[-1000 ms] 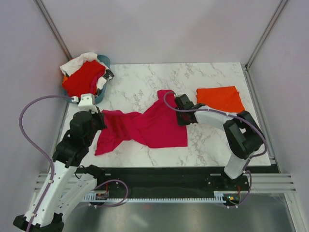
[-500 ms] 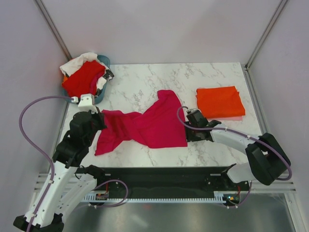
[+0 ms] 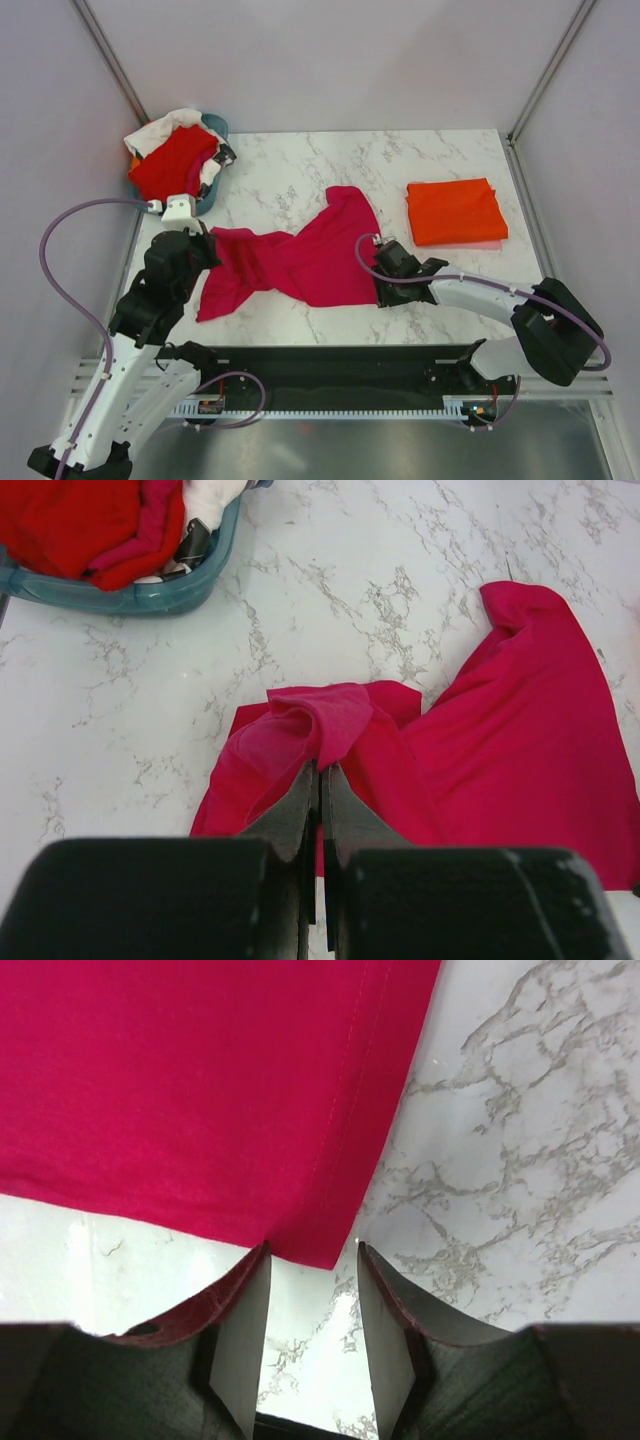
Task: Fold and stack the t-shirts
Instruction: Flatten the tshirt out
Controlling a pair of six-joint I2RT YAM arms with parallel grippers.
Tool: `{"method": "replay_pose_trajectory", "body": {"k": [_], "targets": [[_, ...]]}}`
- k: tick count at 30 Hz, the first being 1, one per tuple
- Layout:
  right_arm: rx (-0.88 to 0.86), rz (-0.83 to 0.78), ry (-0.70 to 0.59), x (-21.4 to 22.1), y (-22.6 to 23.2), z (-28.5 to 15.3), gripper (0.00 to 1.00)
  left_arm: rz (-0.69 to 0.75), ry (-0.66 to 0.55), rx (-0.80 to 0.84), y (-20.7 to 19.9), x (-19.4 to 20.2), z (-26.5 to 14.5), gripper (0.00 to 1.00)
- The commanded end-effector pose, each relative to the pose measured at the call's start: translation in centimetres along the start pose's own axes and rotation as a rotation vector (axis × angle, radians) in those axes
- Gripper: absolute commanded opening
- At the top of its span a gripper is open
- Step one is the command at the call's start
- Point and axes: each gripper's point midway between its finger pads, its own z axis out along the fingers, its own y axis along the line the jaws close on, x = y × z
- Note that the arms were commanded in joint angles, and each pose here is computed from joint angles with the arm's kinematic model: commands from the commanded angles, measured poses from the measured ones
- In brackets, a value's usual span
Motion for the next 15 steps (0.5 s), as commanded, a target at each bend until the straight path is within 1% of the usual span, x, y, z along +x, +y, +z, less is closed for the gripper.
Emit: {"method": "replay_pose_trajectory", "body": {"k": [1, 7, 11, 13, 15], "targets": [[0.067, 0.0, 0.025, 0.9, -0.5, -0.1, 0.47, -0.045, -0.053, 0.009, -0.2, -1.3, -0.1, 0.02], [0.118, -0.018, 0.029, 0.8, -0.8, 0.7, 0.43, -0.047, -0.058, 0.007, -0.2, -1.4, -0.1, 0.02], [0.109, -0.029, 0.028, 0.6, -0.5, 1.2, 0.35, -0.046, -0.056, 0.01, -0.3, -1.4, -0.1, 0.02], [0.105, -0.034, 0.015, 0.3, -0.4, 1.2, 0.27, -0.046, -0.056, 0.01, -0.3, -1.4, -0.1, 0.02], [0.107, -0.033, -0.005, -0.3, -0.3, 1.0, 0.27, -0.046, -0.055, 0.009, -0.3, -1.3, 0.0, 0.02]]}}
